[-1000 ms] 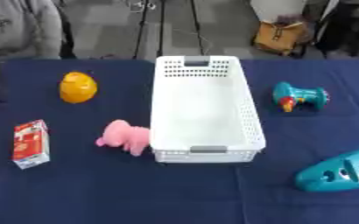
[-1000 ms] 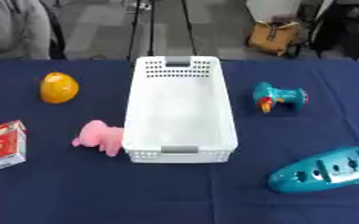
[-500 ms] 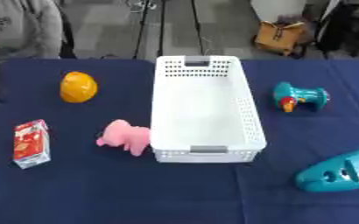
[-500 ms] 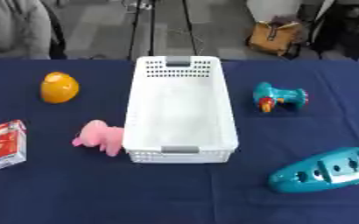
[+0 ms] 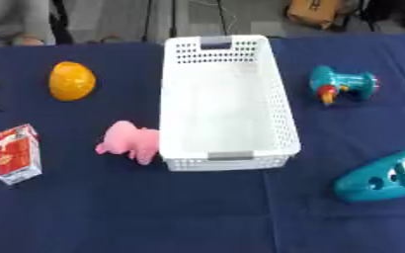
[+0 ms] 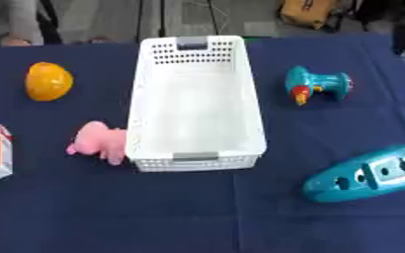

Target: Pick up objects on the table and place them in the box.

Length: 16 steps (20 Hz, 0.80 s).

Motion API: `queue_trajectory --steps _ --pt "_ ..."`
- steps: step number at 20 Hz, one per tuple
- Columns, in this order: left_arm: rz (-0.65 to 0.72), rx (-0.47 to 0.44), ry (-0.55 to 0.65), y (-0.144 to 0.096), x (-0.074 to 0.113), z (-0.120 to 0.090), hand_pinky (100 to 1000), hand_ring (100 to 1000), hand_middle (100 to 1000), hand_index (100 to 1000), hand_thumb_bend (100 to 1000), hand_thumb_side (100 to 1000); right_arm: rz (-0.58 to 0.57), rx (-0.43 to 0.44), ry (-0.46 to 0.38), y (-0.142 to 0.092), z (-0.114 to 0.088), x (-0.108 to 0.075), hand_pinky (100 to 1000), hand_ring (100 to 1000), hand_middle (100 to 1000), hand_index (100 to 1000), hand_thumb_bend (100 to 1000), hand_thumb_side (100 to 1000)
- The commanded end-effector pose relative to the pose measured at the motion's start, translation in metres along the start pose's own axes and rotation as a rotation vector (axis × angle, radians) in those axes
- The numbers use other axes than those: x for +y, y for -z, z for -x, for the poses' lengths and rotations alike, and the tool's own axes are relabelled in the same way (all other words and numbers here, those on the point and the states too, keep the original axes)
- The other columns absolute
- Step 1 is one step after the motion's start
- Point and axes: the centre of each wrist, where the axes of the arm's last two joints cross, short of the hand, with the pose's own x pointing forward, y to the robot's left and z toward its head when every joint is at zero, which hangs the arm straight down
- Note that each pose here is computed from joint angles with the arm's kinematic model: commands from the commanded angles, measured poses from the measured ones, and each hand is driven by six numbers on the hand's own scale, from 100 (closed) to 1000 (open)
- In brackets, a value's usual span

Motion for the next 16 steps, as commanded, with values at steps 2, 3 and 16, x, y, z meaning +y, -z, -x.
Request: queue_trajectory --steps 2,3,16 --pt "0.018 -0.042 0.008 0.008 0.001 -0.01 346 550 701 810 595 722 -0.008 -0.041 -0.033 0.008 -0.01 -0.009 522 509 603 808 477 572" --pt "0.024 -0.04 0.017 0.008 0.002 -0.009 346 550 700 810 596 723 -0.009 -0.039 -0.032 0.008 -0.009 -0.009 522 509 603 808 477 572" --pt "0.113 0.006 0.144 0.006 0.018 -0.002 346 551 701 813 583 733 -0.011 -0.021 -0.026 0.004 -0.005 -0.009 524 510 604 809 474 572"
